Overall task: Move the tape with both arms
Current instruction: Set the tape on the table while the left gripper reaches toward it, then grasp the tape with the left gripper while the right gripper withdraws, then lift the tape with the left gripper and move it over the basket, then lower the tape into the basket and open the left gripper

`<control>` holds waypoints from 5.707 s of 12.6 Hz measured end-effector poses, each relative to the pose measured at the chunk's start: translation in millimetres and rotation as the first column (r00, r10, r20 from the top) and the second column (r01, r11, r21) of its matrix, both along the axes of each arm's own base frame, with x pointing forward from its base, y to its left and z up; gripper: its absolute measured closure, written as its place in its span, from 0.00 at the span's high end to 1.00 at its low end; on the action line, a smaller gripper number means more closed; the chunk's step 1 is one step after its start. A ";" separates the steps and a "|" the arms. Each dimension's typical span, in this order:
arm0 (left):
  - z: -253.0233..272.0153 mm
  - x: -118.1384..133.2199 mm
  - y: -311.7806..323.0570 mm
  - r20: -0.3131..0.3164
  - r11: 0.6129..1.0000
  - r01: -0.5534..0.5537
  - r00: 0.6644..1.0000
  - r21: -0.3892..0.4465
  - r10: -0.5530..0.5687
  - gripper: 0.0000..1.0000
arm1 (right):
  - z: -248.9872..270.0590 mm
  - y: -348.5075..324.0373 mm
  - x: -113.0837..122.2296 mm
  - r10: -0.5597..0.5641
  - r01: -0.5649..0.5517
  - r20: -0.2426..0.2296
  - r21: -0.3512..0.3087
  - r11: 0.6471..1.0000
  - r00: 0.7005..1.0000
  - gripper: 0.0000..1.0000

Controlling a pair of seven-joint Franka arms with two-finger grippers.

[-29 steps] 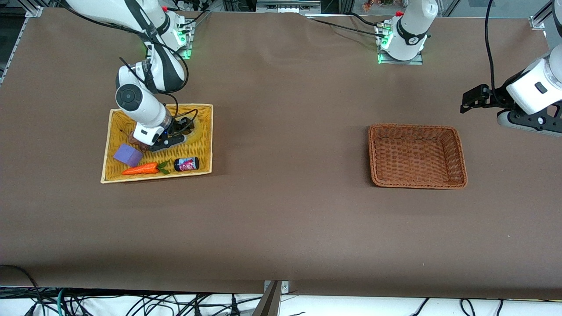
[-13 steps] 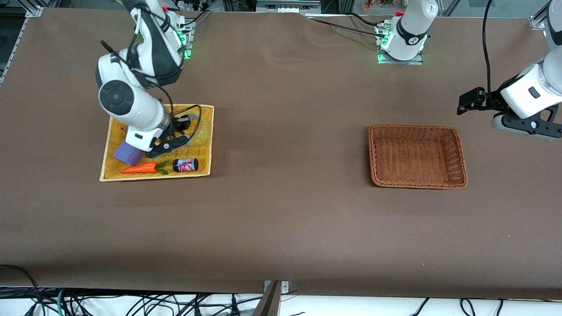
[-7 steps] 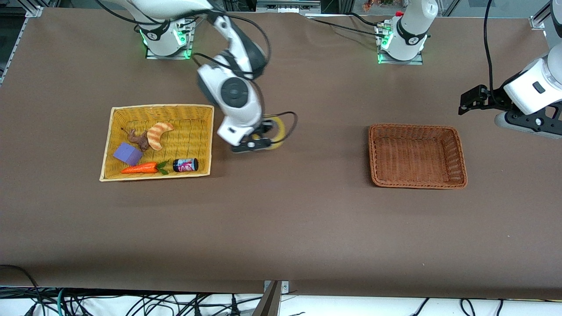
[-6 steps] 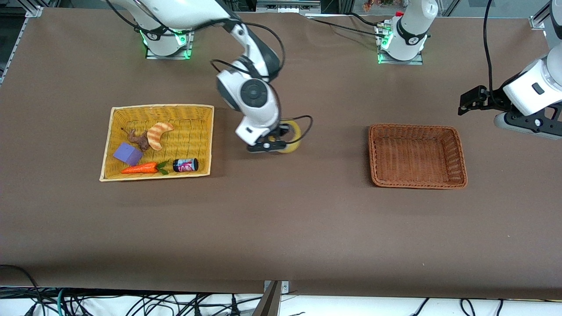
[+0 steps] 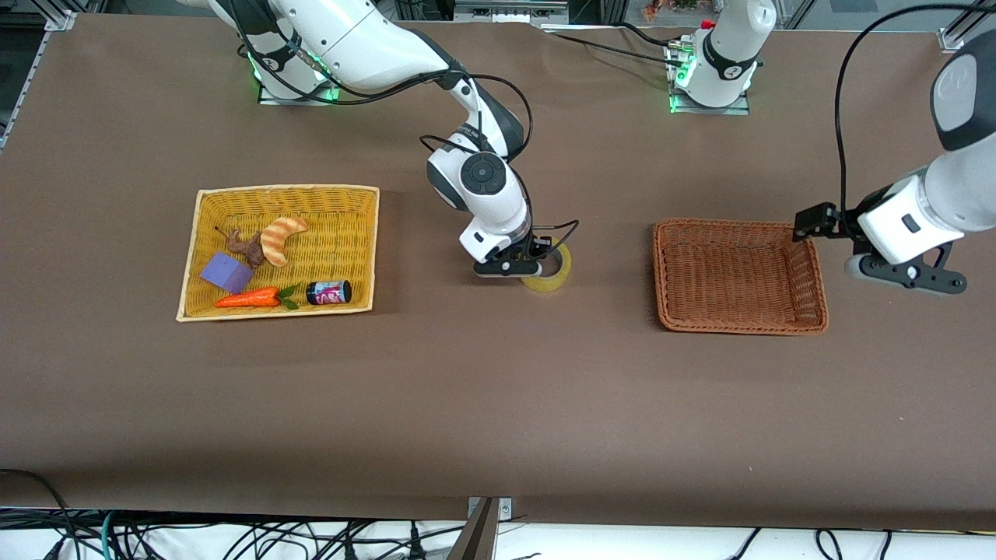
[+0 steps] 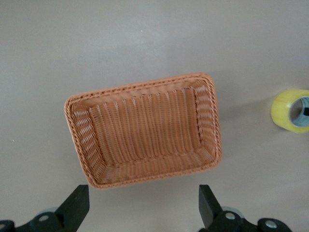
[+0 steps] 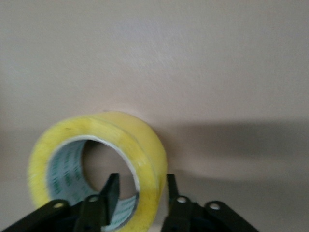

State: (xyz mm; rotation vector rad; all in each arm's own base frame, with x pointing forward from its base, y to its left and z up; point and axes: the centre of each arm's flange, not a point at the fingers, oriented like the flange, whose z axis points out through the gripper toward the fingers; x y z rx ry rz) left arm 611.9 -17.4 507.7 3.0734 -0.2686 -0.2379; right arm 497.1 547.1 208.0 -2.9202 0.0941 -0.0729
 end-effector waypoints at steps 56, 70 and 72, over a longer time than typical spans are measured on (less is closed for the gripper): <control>-149.7 11.7 -44.7 -0.085 0.986 0.041 0.996 0.163 -0.028 0.22 | 376.3 -539.3 57.7 0.071 -0.080 -0.055 -0.196 0.977 0.996 1.00; -309.0 -64.4 18.0 0.113 0.993 0.026 0.993 0.117 -0.039 0.22 | 374.8 -539.0 56.6 0.074 -0.086 -0.068 -0.195 0.977 0.995 1.00; -308.6 -65.5 18.5 0.122 0.993 0.024 0.992 0.116 -0.038 0.22 | 374.8 -539.0 56.6 0.074 -0.086 -0.068 -0.195 0.977 0.995 1.00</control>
